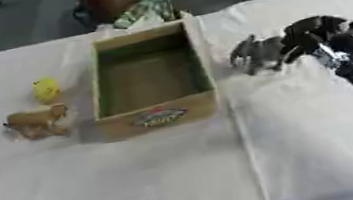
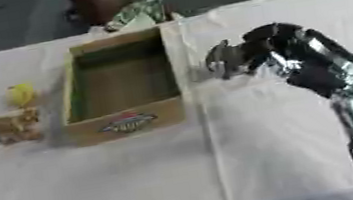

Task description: Pick up objects on the table and place them in the box.

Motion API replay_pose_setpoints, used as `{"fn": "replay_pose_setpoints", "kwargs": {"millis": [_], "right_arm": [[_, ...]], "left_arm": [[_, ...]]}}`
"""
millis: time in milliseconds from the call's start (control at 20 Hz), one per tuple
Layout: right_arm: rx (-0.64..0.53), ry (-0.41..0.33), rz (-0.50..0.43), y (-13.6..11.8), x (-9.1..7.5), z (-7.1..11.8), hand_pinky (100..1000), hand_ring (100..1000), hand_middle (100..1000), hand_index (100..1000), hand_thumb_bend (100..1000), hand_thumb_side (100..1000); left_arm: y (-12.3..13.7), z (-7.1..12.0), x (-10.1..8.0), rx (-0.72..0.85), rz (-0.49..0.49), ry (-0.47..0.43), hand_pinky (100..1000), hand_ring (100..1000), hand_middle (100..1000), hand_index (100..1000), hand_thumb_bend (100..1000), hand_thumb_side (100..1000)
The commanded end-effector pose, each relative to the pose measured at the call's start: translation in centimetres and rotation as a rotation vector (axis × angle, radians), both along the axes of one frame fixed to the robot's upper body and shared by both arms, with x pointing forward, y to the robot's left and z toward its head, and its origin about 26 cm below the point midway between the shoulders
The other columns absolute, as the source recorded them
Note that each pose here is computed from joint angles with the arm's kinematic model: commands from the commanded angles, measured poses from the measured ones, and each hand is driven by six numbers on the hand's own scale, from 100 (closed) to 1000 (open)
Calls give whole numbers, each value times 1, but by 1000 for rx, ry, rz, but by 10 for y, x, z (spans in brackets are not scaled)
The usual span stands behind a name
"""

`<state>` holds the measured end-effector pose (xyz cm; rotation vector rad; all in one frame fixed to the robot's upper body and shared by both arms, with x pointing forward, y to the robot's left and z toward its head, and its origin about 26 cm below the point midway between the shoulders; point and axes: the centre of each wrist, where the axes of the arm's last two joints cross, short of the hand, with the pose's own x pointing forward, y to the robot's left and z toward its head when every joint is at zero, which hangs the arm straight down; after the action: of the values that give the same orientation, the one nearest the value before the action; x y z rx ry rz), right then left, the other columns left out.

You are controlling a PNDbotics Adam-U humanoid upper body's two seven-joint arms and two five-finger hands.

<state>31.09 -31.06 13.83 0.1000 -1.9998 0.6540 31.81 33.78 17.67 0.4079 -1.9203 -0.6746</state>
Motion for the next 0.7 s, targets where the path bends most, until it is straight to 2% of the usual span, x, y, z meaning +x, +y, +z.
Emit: {"fn": "replay_pose_setpoints", "kwargs": {"millis": [50, 300, 350, 500, 600, 650, 700], "right_arm": [[-21, -24, 10, -1, -1, 9, 614, 671, 645, 767, 100, 477], [-25, -20, 16, -1, 0, 8, 614, 671, 645, 766, 100, 477], [-26, -20, 17, -1, 0, 8, 614, 671, 645, 766, 100, 477], [-28, -17, 20, -1, 0, 7, 614, 671, 645, 766, 100, 478], [-28, -16, 22, 0, 0, 7, 614, 671, 645, 766, 100, 478], [-29, -15, 23, 0, 0, 7, 614, 671, 645, 766, 100, 478], [-30, -14, 24, 0, 0, 6, 614, 671, 645, 766, 100, 478]], "left_arm": [[15, 23, 5, 174, 9, -23, 613, 636, 606, 736, 100, 597], [31, 40, 21, 399, 28, -9, 654, 676, 641, 775, 100, 486], [33, 42, 24, 448, 20, 0, 686, 712, 678, 806, 100, 438], [38, 48, 34, 612, -7, 26, 710, 730, 695, 821, 112, 356], [41, 47, 41, 676, -21, 51, 717, 734, 699, 825, 159, 331], [42, 47, 45, 699, -30, 62, 722, 736, 699, 827, 208, 344], [43, 47, 48, 722, -40, 73, 724, 736, 701, 831, 302, 399]]}}
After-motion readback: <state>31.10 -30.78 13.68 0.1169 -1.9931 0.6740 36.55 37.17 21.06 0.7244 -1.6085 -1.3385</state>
